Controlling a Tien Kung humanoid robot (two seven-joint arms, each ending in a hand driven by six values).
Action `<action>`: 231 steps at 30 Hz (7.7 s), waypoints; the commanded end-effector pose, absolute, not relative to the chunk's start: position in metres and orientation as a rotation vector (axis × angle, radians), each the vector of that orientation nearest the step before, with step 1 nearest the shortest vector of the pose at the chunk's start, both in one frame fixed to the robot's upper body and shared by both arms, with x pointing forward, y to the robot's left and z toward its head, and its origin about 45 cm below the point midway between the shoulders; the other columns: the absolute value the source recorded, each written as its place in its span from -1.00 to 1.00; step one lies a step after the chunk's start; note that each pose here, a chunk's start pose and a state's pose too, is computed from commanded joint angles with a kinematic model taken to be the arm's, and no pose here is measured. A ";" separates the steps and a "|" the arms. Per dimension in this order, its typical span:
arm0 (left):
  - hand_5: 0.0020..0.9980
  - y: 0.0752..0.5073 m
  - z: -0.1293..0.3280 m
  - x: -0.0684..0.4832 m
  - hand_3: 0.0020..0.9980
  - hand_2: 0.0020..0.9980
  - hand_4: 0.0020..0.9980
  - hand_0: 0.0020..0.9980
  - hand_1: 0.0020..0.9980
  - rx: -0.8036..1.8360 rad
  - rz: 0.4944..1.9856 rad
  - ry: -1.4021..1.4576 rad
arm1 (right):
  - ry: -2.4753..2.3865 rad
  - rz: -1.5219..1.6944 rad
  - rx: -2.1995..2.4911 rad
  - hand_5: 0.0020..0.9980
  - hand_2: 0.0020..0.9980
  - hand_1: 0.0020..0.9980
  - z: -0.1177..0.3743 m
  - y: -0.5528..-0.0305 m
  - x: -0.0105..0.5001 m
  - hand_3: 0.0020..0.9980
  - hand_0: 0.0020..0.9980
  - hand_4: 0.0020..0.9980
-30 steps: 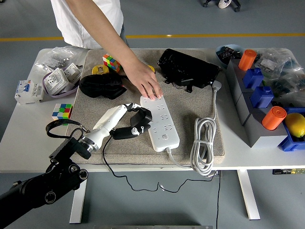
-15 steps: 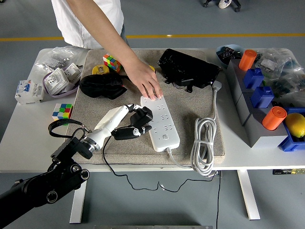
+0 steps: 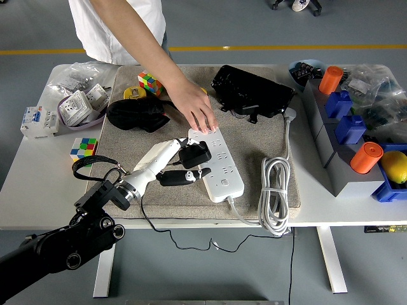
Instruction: Put the plug near the board,insert it into the board,press the button,pull the plug out
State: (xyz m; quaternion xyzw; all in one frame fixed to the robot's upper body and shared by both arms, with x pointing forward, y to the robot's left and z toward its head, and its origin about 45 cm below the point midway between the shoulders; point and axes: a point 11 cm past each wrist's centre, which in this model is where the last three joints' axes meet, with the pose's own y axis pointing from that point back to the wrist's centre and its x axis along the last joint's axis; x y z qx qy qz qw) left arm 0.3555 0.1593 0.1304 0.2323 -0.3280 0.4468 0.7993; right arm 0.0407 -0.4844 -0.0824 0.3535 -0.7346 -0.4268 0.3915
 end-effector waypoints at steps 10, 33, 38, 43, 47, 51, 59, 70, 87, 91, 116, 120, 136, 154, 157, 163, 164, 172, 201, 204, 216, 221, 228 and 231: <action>0.24 0.154 0.136 0.357 0.40 0.48 0.76 0.37 0.46 0.491 0.939 -0.739 | -1.867 -1.082 0.899 0.15 0.37 0.38 -0.082 -0.484 0.041 0.18 0.35 1.00; 0.26 0.152 0.142 0.357 0.40 0.48 0.78 0.35 0.45 0.469 0.927 -0.760 | -1.873 -1.079 0.901 0.15 0.37 0.37 -0.082 -0.484 0.042 0.18 0.35 1.00; 0.26 0.152 0.155 0.357 0.41 0.50 0.79 0.37 0.46 0.413 0.958 -0.748 | -1.869 -1.080 0.900 0.15 0.37 0.38 -0.082 -0.484 0.041 0.18 0.35 1.00; 0.26 0.147 0.171 0.354 0.41 0.50 0.79 0.37 0.46 0.364 0.971 -0.724 | -1.868 -1.079 0.902 0.15 0.37 0.38 -0.082 -0.484 0.041 0.18 0.35 1.00; 0.26 0.141 0.182 0.349 0.41 0.39 0.80 0.14 0.28 0.359 0.962 -0.673 | -1.867 -1.077 0.902 0.15 0.37 0.38 -0.082 -0.484 0.041 0.18 0.35 1.00; 0.08 0.134 0.193 0.347 0.36 0.04 0.80 -0.48 -0.20 0.388 0.939 -0.628 | -1.867 -1.076 0.901 0.15 0.37 0.38 -0.082 -0.485 0.041 0.18 0.35 1.00; -0.59 0.119 0.198 0.344 0.51 -0.46 0.57 -0.77 -0.70 0.600 0.813 -0.566 | -1.863 -1.073 0.901 0.15 0.37 0.37 -0.082 -0.486 0.041 0.18 0.35 1.00; -1.00 0.114 0.170 0.338 0.85 -0.64 0.38 -0.91 -0.80 0.796 0.675 -0.518 | -1.858 -1.062 0.909 0.15 0.37 0.38 -0.080 -0.488 0.044 0.18 0.35 1.00; -1.00 0.126 0.168 0.331 0.71 -0.65 0.26 -0.92 -0.80 0.810 0.620 -0.516 | -1.860 -1.069 0.902 0.15 0.37 0.38 -0.081 -0.487 0.041 0.18 0.35 1.00; -1.00 0.119 0.170 0.328 0.71 -0.65 0.26 -0.92 -0.80 0.791 0.607 -0.516 | -1.861 -1.068 0.902 0.15 0.37 0.38 -0.081 -0.487 0.041 0.18 0.35 1.00; -1.00 0.116 0.144 0.333 0.70 -0.64 0.22 -0.91 -0.80 0.876 0.572 -0.502 | -1.869 -1.066 0.904 0.14 0.36 0.37 -0.080 -0.488 0.042 0.18 0.35 1.00; -1.00 0.116 0.144 0.333 0.70 -0.64 0.22 -0.91 -0.80 0.881 0.571 -0.503 | -1.870 -1.065 0.904 0.14 0.36 0.37 -0.080 -0.489 0.043 0.18 0.35 1.00; -1.00 0.116 0.139 0.331 0.67 -0.65 0.24 -0.91 -0.81 0.898 0.556 -0.499 | -1.870 -1.064 0.908 0.14 0.36 0.37 -0.080 -0.488 0.043 0.18 0.35 1.00; -0.64 0.121 0.184 0.350 0.34 -0.26 0.67 -0.72 -0.63 0.546 0.763 -0.448 | -1.866 -1.062 0.911 0.13 0.36 0.38 -0.080 -0.487 0.044 0.18 0.35 1.00; -0.64 0.128 0.184 0.353 0.34 -0.26 0.67 -0.72 -0.63 0.470 0.833 -0.405 | -1.865 -1.062 0.911 0.13 0.36 0.38 -0.080 -0.488 0.044 0.18 0.35 1.00; -0.15 0.148 0.182 0.358 0.22 0.14 0.84 -0.31 0.05 0.304 0.999 -0.288 | -1.864 -1.066 0.911 0.13 0.36 0.38 -0.081 -0.486 0.044 0.18 0.35 1.00; 0.05 0.151 0.182 0.359 0.39 0.37 0.88 0.14 0.32 0.270 1.026 -0.266 | -1.864 -1.066 0.912 0.13 0.36 0.38 -0.081 -0.486 0.044 0.18 0.35 1.00; 0.31 0.175 0.185 0.364 0.66 0.71 0.99 0.59 0.64 0.102 1.182 -0.196 | -1.860 -1.061 0.919 0.13 0.36 0.38 -0.081 -0.485 0.046 0.18 0.35 1.00; 0.62 0.189 0.170 0.360 0.79 0.81 1.00 0.65 0.68 0.033 1.240 -0.088 | -1.848 -1.073 0.908 0.13 0.36 0.37 -0.083 -0.483 0.039 0.18 0.35 1.00; 0.62 0.189 0.171 0.360 0.79 0.81 1.00 0.65 0.68 0.030 1.242 -0.089 | -1.849 -1.075 0.906 0.13 0.36 0.37 -0.083 -0.483 0.038 0.18 0.35 1.00; 0.59 0.185 0.180 0.359 0.75 0.56 1.00 0.45 0.51 0.029 1.219 -0.127 | -1.851 -1.074 0.905 0.13 0.36 0.37 -0.083 -0.484 0.037 0.18 0.35 1.00; 0.45 0.175 0.192 0.359 0.74 0.21 1.00 -0.08 0.01 0.051 1.158 -0.186 | -1.853 -1.073 0.907 0.14 0.37 0.37 -0.083 -0.484 0.038 0.18 0.35 1.00; 0.02 0.156 0.201 0.357 0.68 -0.23 0.94 -0.60 -0.58 0.214 1.013 -0.291 | -1.858 -1.070 0.907 0.13 0.37 0.37 -0.082 -0.485 0.040 0.18 0.35 1.00; -0.24 0.148 0.198 0.356 0.69 -0.48 0.92 -0.70 -0.75 0.306 0.955 -0.341 | -1.857 -1.070 0.908 0.13 0.36 0.37 -0.082 -0.485 0.040 0.18 0.35 1.00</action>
